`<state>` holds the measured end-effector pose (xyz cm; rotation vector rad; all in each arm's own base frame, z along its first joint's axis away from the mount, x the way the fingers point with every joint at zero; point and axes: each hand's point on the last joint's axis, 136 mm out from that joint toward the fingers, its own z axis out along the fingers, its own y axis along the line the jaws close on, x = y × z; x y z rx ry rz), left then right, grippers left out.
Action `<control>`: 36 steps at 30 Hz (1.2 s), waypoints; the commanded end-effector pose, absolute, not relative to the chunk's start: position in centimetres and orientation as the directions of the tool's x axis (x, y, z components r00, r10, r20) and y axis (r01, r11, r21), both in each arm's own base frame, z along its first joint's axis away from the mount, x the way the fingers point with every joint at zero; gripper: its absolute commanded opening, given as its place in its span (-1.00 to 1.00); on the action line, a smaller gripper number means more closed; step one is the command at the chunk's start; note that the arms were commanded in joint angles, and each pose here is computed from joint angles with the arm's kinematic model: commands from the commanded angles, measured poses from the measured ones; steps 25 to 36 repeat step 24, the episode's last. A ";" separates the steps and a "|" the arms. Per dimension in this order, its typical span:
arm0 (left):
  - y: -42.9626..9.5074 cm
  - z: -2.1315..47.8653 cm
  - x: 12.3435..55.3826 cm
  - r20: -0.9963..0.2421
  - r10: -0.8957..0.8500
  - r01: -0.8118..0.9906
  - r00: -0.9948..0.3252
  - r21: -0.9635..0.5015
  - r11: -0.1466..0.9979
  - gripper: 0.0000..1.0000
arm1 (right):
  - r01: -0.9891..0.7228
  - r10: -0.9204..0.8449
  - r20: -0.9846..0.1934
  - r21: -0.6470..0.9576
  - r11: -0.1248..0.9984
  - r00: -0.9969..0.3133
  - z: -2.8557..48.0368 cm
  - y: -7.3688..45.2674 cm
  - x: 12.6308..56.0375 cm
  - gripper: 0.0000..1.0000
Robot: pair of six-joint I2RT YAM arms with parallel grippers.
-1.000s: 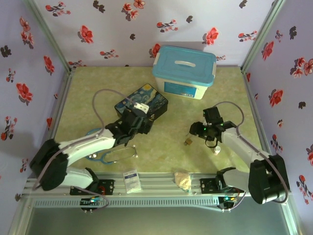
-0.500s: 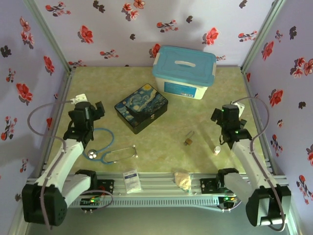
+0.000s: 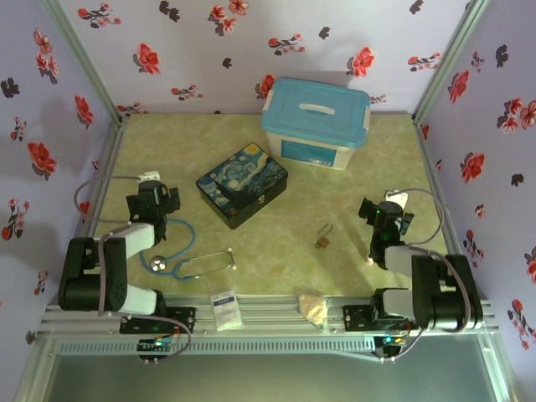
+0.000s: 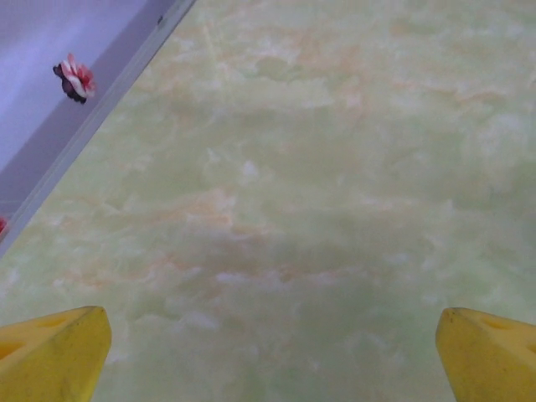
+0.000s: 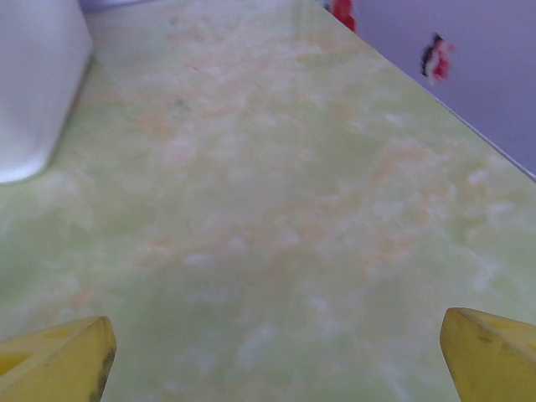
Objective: Unlock the padlock with the key
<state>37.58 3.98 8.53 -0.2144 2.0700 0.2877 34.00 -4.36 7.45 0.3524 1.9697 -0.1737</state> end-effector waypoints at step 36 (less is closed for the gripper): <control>2.4 9.5 39.7 -0.942 -0.009 -0.140 -0.337 0.041 0.989 0.99 | 0.154 0.115 -0.930 0.064 0.986 -0.349 8.6 -2.0 39.7 0.99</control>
